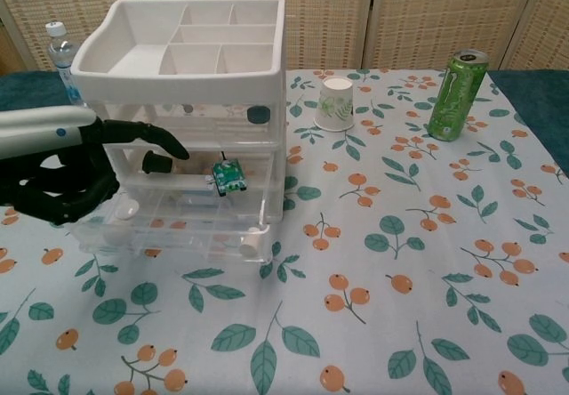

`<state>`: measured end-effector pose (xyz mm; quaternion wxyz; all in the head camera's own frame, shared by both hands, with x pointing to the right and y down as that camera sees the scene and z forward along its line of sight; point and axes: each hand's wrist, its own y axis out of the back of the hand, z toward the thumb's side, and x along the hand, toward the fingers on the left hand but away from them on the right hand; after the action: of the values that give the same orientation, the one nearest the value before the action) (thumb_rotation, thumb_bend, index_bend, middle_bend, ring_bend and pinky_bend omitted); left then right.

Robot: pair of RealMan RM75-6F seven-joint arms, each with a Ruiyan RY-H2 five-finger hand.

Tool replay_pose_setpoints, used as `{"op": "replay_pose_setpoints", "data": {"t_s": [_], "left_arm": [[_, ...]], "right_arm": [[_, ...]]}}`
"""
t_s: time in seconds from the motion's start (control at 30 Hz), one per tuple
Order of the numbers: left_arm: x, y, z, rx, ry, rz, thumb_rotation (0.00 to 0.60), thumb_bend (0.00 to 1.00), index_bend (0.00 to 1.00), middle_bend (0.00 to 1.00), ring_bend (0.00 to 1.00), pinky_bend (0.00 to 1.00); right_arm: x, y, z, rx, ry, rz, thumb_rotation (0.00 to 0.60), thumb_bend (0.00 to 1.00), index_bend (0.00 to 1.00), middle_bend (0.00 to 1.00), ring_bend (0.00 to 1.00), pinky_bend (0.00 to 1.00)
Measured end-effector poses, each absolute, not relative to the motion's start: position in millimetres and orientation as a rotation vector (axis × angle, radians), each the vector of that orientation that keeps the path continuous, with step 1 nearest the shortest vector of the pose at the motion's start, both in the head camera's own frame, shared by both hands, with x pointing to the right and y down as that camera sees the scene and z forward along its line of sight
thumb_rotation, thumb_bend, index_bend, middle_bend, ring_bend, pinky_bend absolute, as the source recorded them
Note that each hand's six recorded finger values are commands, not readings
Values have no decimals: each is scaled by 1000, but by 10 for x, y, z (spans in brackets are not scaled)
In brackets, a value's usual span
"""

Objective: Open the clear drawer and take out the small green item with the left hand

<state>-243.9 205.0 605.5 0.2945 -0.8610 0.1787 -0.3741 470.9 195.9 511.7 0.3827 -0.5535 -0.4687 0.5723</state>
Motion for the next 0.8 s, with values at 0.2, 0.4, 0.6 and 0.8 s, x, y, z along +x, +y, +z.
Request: {"op": "replay_pose_setpoints", "data": {"t_s": [0.2,0.4,0.6,0.8], "left_arm": [[-2389,1919,6097,-2259,311,-984,489,906,97,919,948,1000],[-2309,1860,6196,-2228,169,-987,240,921,70,933,962,1000],[-2276,1804,6336,-2201,117,-1030,106,922,38,934,968,1000],[-2266,1732,6443,-2183,104,-1090,64,923,22,935,972,1000]], "right_arm": [[4684,1906,5107,-1418,-1187,1451,600,339,0,0,25,55],[4666,1899,5114,-1426,-1186,1449,600,339,0,0,26,55],[4680,1920,5130,-1430,-1190,1460,600,339,0,0,25,56],[4701,1938,5142,-1428,-1197,1468,600,339,0,0,26,57]]}}
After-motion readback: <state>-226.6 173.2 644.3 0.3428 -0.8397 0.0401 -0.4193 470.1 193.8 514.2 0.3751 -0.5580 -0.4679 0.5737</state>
